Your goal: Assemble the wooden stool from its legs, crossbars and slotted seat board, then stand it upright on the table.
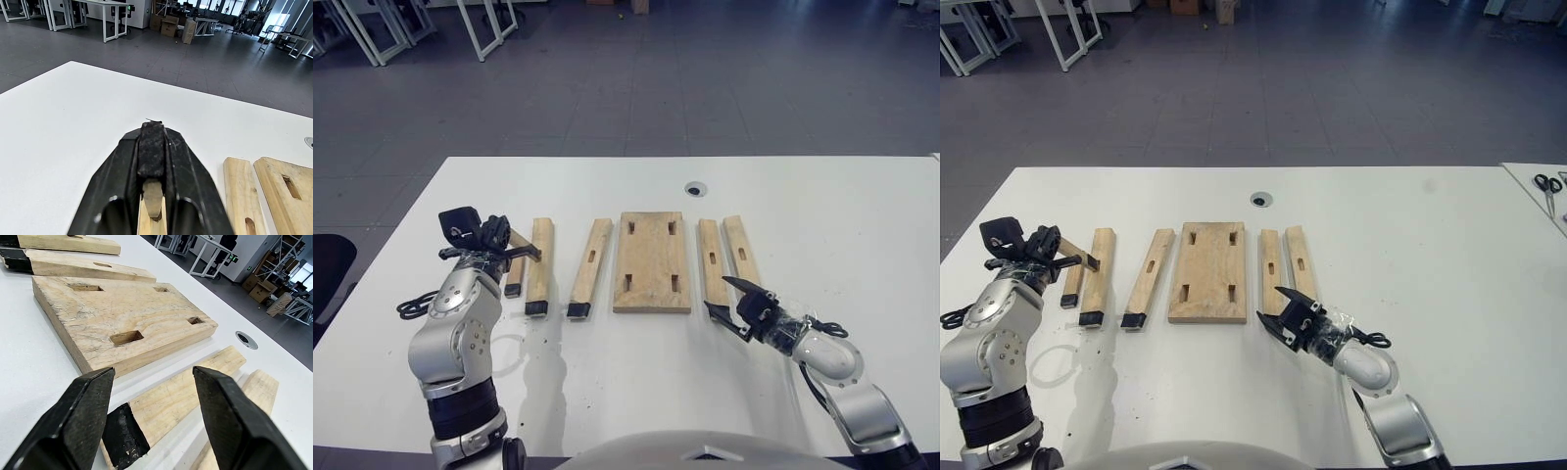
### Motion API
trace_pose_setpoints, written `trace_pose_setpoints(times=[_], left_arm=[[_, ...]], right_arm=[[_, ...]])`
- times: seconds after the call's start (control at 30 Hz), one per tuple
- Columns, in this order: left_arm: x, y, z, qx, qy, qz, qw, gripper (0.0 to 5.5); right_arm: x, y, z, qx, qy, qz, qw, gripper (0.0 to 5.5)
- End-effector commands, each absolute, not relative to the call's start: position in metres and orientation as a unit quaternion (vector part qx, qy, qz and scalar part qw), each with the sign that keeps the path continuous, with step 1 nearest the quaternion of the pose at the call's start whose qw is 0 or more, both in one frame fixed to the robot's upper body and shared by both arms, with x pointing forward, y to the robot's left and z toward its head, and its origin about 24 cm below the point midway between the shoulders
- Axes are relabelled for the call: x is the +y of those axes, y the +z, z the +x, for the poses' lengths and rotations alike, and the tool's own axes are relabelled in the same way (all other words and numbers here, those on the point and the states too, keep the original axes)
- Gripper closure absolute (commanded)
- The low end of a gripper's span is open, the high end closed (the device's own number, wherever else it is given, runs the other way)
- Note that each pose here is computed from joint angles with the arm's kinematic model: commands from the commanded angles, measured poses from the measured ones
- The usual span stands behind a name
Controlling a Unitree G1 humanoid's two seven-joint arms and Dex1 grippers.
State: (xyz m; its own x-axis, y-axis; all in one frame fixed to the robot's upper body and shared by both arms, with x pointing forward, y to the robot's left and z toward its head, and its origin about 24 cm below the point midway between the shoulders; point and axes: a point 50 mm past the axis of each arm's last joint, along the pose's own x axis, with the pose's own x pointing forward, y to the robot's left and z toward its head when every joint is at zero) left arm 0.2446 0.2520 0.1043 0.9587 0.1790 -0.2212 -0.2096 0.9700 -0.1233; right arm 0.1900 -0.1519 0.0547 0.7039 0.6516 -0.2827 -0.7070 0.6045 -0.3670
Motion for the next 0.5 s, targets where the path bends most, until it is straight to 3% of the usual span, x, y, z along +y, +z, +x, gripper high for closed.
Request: trace_pose_setpoints(times=[0.03,0.23,0.5], left_arm=[[0.249,0.087,0.246,0.147,0.087,-0.086,0.982,5.06],[0.250,0.112,0.256,0.068,0.094,-0.052,0.992,5.06],[0.246,0.101,0.251,0.108,0.088,-0.045,0.989,5.06]], right_arm=[[-0.155,0.055,0.191,0.066,0.375,-0.234,0.895,2.56],[-0.154,0.055,0.191,0.066,0.375,-0.234,0.894,2.56],[-0.155,0.055,0.192,0.066,0.374,-0.234,0.895,2.56]])
